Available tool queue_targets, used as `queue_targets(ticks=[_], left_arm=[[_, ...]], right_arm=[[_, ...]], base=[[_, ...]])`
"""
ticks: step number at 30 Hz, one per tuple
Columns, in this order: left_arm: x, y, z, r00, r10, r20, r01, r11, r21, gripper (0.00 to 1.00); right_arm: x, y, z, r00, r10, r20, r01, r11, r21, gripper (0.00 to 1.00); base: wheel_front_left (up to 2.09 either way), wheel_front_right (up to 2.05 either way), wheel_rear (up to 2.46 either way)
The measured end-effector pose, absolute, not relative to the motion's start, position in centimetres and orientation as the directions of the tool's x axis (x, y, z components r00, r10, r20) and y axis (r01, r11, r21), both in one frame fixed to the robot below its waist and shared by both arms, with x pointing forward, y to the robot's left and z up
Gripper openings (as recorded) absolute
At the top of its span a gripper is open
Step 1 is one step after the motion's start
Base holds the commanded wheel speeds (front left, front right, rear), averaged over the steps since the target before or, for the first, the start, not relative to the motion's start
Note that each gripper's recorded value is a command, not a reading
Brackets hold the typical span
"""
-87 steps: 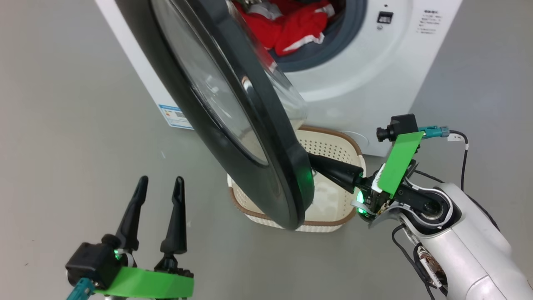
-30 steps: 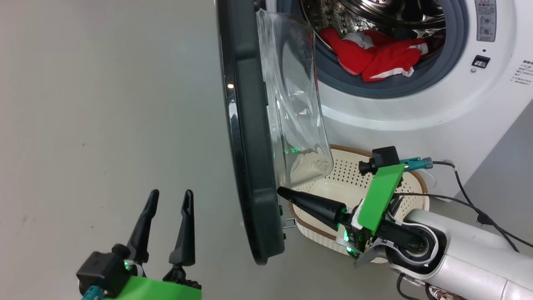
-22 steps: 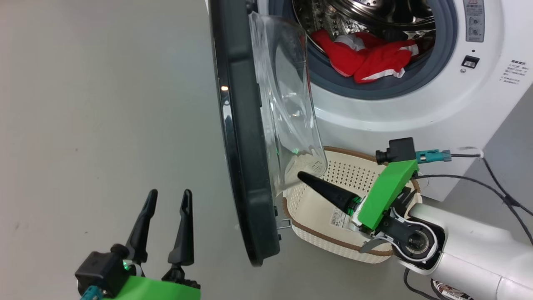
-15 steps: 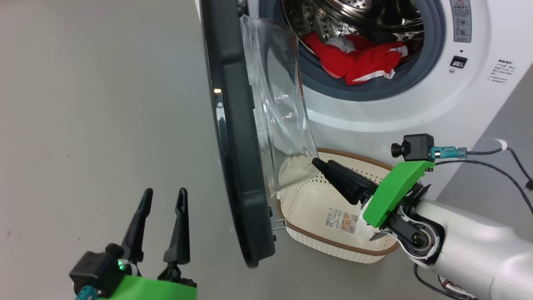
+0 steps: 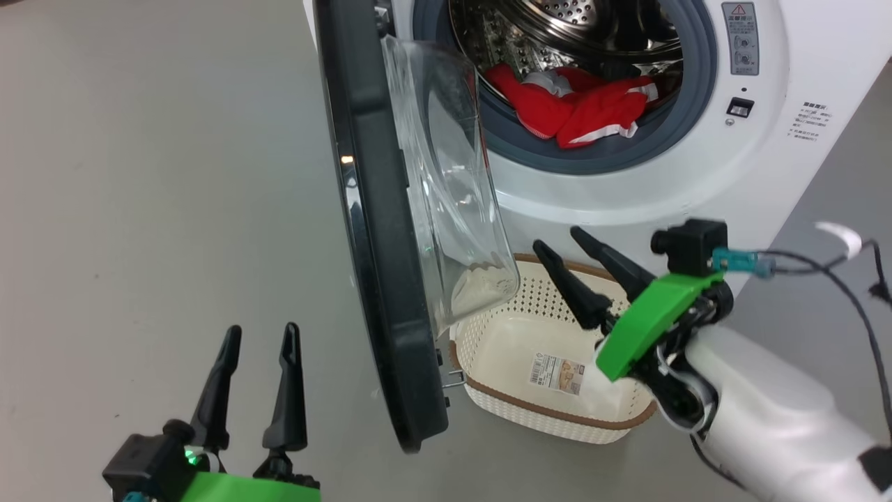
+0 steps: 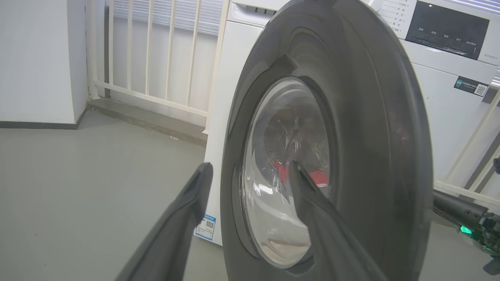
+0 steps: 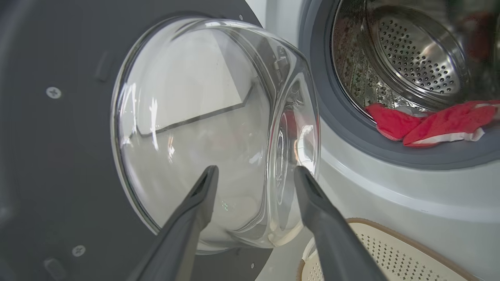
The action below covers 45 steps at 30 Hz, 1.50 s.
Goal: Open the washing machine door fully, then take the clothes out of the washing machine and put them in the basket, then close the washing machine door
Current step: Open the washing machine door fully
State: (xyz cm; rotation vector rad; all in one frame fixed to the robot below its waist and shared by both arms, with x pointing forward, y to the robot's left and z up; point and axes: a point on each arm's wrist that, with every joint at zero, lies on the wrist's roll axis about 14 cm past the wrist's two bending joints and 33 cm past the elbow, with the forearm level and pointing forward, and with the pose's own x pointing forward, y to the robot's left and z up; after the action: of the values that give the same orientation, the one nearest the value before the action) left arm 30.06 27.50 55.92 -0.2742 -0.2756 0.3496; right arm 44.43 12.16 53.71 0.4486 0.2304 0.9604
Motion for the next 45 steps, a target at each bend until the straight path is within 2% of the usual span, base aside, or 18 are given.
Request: queue_targets(ticks=[8,9,15,21,31,44,45], left_arm=[[29.9,27.4,56.0,0.903,0.369,0.218,-0.294,0.904,-0.31,1.0],[29.8,27.3,56.0,0.903,0.368,0.22,-0.293,0.904,-0.31,1.0],[29.5,27.2,55.9,0.904,0.368,0.217,-0.294,0.904,-0.309,1.0],[29.3,27.1,55.9,0.904,0.369,0.218,-0.294,0.904,-0.311,1.0],[28.9,27.1,56.3,0.9,0.369,0.233,-0.292,0.906,-0.308,1.0],[28.6,26.9,55.5,0.904,0.372,0.211,-0.299,0.902,-0.311,1.0],[28.6,26.9,55.5,0.904,0.372,0.21,-0.299,0.902,-0.311,0.93]], right_arm=[[44.3,9.0,52.2,0.675,0.736,0.058,-0.696,0.608,0.383,1.0],[44.1,8.2,52.1,0.713,0.696,0.08,-0.664,0.634,0.397,1.0],[43.0,5.1,50.6,0.791,0.606,0.082,-0.593,0.728,0.343,1.0],[42.2,3.0,51.5,0.814,0.568,0.12,-0.578,0.778,0.246,1.0],[39.1,2.7,50.4,0.803,0.589,0.091,-0.59,0.763,0.264,1.0],[38.7,2.9,50.8,0.798,0.594,0.102,-0.597,0.754,0.275,1.0],[38.7,2.9,50.8,0.799,0.593,0.102,-0.596,0.755,0.275,1.0]], base=[[0.0,0.0,0.0],[0.0,0.0,0.0],[0.0,0.0,0.0],[0.0,0.0,0.0],[0.0,0.0,0.0],[0.0,0.0,0.0],[0.0,0.0,0.0]])
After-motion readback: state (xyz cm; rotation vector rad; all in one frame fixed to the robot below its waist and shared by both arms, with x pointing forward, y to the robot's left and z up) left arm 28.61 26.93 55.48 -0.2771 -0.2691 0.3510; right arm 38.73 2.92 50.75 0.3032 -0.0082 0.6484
